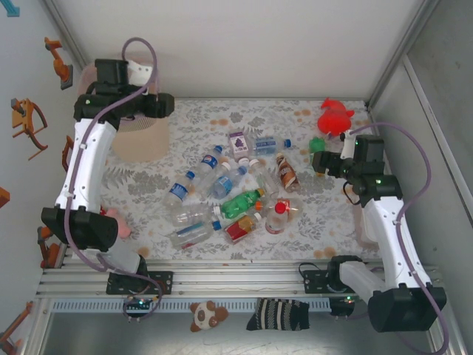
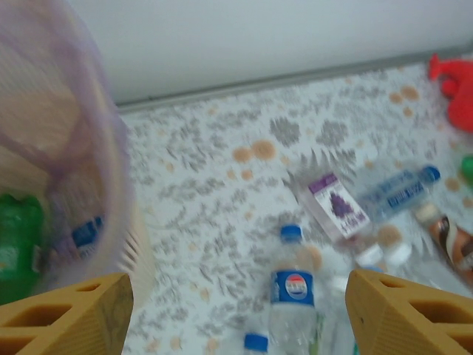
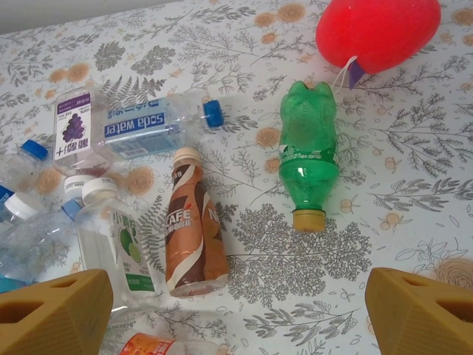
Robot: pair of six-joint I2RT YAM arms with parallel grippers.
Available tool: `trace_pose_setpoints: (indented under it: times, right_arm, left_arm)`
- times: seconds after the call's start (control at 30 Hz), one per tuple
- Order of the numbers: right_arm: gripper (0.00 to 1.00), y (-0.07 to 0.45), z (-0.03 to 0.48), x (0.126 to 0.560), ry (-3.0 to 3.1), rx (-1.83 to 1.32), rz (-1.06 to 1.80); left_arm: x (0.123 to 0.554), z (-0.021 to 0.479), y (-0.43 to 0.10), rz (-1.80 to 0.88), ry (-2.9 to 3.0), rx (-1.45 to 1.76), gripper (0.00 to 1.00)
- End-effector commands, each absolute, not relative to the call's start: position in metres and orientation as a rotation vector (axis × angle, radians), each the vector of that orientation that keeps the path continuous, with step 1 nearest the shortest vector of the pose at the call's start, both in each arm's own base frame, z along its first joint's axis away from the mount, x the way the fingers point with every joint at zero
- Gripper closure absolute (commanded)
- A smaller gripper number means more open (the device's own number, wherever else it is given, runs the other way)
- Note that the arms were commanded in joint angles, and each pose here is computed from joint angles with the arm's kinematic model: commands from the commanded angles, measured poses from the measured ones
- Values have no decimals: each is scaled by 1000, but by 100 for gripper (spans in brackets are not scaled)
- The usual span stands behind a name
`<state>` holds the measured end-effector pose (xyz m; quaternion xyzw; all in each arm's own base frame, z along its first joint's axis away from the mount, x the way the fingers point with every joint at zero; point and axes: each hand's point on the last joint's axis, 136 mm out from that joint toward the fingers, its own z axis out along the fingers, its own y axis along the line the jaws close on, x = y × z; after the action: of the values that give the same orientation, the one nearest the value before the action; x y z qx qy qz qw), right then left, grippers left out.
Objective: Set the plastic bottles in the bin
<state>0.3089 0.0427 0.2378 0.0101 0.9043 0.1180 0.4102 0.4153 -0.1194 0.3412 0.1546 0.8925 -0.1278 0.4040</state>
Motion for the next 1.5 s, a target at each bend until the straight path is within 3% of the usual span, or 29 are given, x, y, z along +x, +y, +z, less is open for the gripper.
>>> trace_pose_setpoints:
  times: [0.0, 0.77, 1.07, 1.47]
  right_arm:
    - [13, 49, 251, 312, 2253, -10, 322]
    - [12, 50, 241, 311, 2292, -30, 322]
    - [12, 50, 237, 308, 2303, -26, 324]
    - [12, 46, 230, 306, 2318, -22, 295]
  left_arm:
    - [392, 323, -120, -268, 2309, 439, 25]
    - [309, 117, -110, -62, 2820, 602, 24]
    - [303, 72, -124, -173, 2926, 589, 20]
    - [305, 35, -117, -83, 3053, 601, 19]
